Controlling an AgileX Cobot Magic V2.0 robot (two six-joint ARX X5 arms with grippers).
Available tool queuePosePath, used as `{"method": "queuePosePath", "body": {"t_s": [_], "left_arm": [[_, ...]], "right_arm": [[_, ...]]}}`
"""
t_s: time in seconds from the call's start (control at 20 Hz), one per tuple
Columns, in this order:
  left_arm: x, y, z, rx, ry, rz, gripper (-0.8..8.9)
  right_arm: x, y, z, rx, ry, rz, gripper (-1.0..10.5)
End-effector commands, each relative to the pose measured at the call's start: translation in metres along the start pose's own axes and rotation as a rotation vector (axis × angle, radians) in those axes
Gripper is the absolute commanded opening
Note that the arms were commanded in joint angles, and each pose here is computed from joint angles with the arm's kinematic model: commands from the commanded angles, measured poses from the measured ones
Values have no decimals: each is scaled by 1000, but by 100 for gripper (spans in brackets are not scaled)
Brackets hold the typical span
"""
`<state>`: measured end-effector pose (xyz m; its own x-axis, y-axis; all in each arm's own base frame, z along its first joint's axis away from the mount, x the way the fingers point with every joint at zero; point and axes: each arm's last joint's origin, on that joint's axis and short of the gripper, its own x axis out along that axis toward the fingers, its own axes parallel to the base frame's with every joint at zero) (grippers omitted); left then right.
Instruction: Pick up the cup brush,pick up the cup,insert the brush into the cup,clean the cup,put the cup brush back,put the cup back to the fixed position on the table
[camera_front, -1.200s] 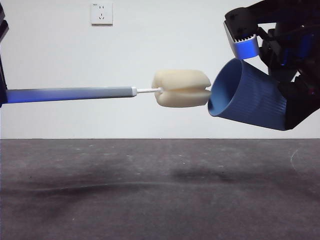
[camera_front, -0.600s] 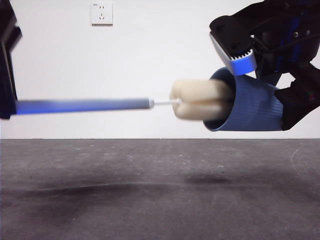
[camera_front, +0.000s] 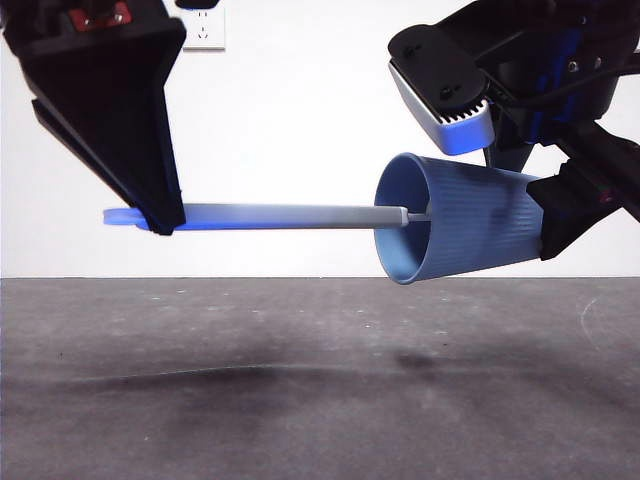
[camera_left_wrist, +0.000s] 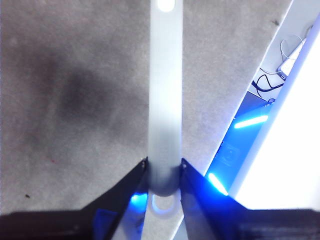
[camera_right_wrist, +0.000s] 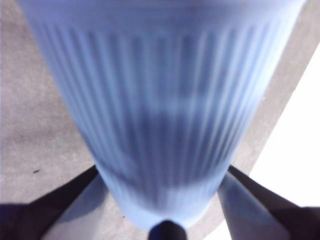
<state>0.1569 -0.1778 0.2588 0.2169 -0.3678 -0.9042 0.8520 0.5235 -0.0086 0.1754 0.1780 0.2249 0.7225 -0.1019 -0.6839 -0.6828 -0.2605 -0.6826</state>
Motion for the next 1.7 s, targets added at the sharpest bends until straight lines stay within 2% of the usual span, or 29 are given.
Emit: {"method": "queuePosePath", "body": {"t_s": [0.05, 0.25, 0.6, 0.8, 1.1, 1.35, 1.55, 1.7], "left_arm": [[-1, 1, -2, -35, 37, 33, -8], [-5, 2, -18, -29, 206, 117, -8], [-35, -4, -44, -41, 287, 125, -8], [-40, -5, -46, -41, 268, 126, -8], [-23, -3, -22, -40, 119, 38, -8], [17, 0, -1, -49, 130, 7, -8], [19, 0, -4, -61, 167, 9, -8], [11, 3, -16, -64, 271, 109, -8]], "right_arm": [[-1, 1, 4, 2, -9, -3, -17], [-1, 2, 4, 7, -9, 4, -17], [0, 2, 4, 15, -10, 5, -17], [0, 2, 4, 15, -15, 7, -17], [0, 2, 4, 16, -34, 16, -17], [-1, 3, 5, 33, -61, 31, -17], [-1, 3, 5, 33, -59, 30, -17], [-1, 3, 5, 34, -59, 30, -17]]}}
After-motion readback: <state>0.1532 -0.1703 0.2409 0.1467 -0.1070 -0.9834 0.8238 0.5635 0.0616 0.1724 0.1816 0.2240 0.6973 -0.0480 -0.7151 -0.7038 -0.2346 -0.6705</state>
